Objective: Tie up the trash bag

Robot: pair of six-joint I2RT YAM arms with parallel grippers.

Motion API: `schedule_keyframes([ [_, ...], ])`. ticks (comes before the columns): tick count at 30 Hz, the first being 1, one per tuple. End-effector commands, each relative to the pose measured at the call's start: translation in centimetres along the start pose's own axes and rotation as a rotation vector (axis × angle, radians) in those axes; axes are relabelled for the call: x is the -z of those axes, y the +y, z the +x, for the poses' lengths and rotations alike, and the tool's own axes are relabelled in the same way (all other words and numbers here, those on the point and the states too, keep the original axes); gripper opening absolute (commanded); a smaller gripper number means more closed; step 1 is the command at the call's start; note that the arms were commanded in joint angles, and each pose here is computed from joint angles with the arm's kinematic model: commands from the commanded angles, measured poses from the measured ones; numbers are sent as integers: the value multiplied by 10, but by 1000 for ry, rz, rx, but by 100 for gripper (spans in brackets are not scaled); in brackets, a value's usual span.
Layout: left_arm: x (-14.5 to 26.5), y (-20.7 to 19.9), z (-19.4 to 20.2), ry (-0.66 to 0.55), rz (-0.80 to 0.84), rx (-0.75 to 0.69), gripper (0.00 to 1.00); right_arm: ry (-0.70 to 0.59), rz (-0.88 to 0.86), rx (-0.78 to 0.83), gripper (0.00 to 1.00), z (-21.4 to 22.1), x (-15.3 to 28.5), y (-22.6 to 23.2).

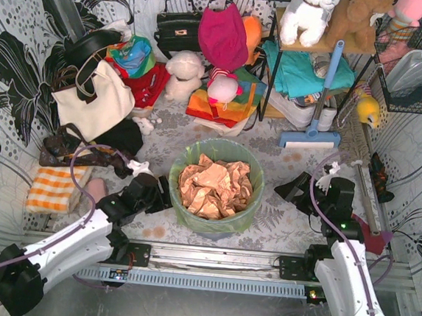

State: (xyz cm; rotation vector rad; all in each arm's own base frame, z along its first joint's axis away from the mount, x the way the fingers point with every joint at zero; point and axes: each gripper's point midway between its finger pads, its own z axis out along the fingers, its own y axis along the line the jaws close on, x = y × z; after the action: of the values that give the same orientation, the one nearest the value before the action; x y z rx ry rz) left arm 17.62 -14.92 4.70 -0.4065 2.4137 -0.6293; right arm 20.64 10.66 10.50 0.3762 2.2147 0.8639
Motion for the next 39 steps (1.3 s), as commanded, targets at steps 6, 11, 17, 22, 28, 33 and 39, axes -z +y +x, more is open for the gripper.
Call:
schedule_keyframes([
  [6, -2, -1, -3, -26, 4, -9, 63, 13, -39, -47, 84, 4, 1, 7],
  [11, -6, -5, 0, -2, 18, -34, 53, 15, -50, -67, 83, 6, 1, 9],
  [17, -7, -9, 4, 22, 41, -58, 50, 26, -71, -116, 81, 14, -3, 7],
  [22, -8, -16, 7, 39, 81, -68, 49, 32, -94, -160, 79, 19, -6, 7],
  [28, -10, -20, 16, 68, 126, -55, 48, 47, -116, -193, 75, 24, -10, 7],
  [33, -11, -16, 17, 61, 109, -51, 46, 67, -131, -217, 68, 28, -13, 8],
  [39, -13, -16, 21, 81, 110, -59, 42, 94, -128, -236, 65, 36, -15, 3],
])
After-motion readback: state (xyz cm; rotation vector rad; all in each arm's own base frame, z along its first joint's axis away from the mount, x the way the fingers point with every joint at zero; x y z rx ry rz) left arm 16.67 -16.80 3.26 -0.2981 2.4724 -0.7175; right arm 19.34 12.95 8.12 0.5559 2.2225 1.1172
